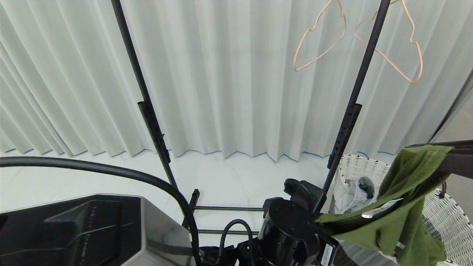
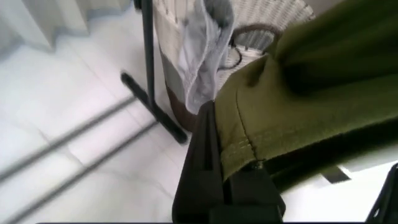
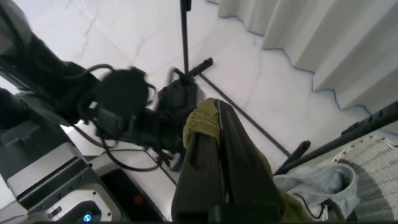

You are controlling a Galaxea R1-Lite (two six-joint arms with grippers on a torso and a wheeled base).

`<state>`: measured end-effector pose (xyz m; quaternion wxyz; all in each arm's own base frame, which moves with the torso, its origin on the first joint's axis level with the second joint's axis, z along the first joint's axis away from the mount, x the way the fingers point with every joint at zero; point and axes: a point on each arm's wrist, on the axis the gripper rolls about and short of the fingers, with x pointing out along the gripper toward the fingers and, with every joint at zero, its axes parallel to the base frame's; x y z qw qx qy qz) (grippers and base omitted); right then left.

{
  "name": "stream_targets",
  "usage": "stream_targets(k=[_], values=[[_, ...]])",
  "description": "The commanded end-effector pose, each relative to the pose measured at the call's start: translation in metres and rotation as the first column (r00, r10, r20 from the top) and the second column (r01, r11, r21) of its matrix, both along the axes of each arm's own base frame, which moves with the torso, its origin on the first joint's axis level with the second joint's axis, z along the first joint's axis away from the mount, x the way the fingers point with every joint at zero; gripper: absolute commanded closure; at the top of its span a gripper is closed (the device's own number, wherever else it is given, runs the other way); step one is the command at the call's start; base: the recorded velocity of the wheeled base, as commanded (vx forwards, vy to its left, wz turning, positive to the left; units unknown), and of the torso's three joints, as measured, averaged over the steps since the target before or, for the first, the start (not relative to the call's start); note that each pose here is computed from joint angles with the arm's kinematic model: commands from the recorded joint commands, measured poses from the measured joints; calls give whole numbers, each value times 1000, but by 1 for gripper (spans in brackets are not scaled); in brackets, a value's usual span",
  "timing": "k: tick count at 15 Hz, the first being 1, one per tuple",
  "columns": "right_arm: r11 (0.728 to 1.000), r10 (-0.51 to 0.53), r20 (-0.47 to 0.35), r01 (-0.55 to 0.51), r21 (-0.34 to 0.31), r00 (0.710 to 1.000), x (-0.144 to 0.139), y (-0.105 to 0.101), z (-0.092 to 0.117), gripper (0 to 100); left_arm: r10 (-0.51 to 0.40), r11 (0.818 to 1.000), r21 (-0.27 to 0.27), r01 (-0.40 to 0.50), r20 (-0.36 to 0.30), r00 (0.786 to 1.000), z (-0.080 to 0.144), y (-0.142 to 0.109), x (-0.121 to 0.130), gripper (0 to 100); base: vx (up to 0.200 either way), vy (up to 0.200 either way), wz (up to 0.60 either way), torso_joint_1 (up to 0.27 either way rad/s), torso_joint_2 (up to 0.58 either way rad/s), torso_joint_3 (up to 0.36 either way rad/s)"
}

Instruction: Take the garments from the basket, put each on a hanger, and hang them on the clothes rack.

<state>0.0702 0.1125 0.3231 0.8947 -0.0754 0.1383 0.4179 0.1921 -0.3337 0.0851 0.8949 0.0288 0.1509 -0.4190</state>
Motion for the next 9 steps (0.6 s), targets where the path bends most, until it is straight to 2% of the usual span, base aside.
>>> stream_targets(k=[1, 3, 4, 5, 6, 7, 9], values=[[1000, -16, -12, 16, -18, 1000, 2, 0, -6, 100, -9, 1000, -25, 9, 35, 999, 31, 38, -24, 100, 0, 0, 0, 0, 0, 0], [999, -25, -22, 24, -39, 999, 4, 1, -12, 100, -16, 998, -55, 19, 51, 999, 60, 67, -44, 100, 0, 0, 0, 0, 0, 0], [999, -27, -28, 26, -48, 999, 5, 3, -14, 100, -31, 997, -63, 34, 53, 998, 83, 89, -61, 100, 0, 0, 0, 0, 0, 0], [998, -27, -31, 25, -55, 999, 6, 4, -16, 100, -34, 997, -67, 38, 53, 998, 93, 100, -67, 100, 0, 0, 0, 0, 0, 0], [997, -28, -41, 25, -69, 999, 9, 8, -18, 100, -37, 998, -57, 39, 42, 998, 109, 120, -79, 100, 0, 0, 0, 0, 0, 0], [997, -29, -46, 25, -77, 999, 10, 11, -20, 100, -30, 999, -30, 31, 27, 999, 113, 133, -83, 100, 0, 0, 0, 0, 0, 0], [998, -42, -18, 41, -57, 999, 19, 24, -24, 100, 80, 996, 51, -80, -11, 997, 126, 173, -85, 100, 0, 0, 0, 0, 0, 0]])
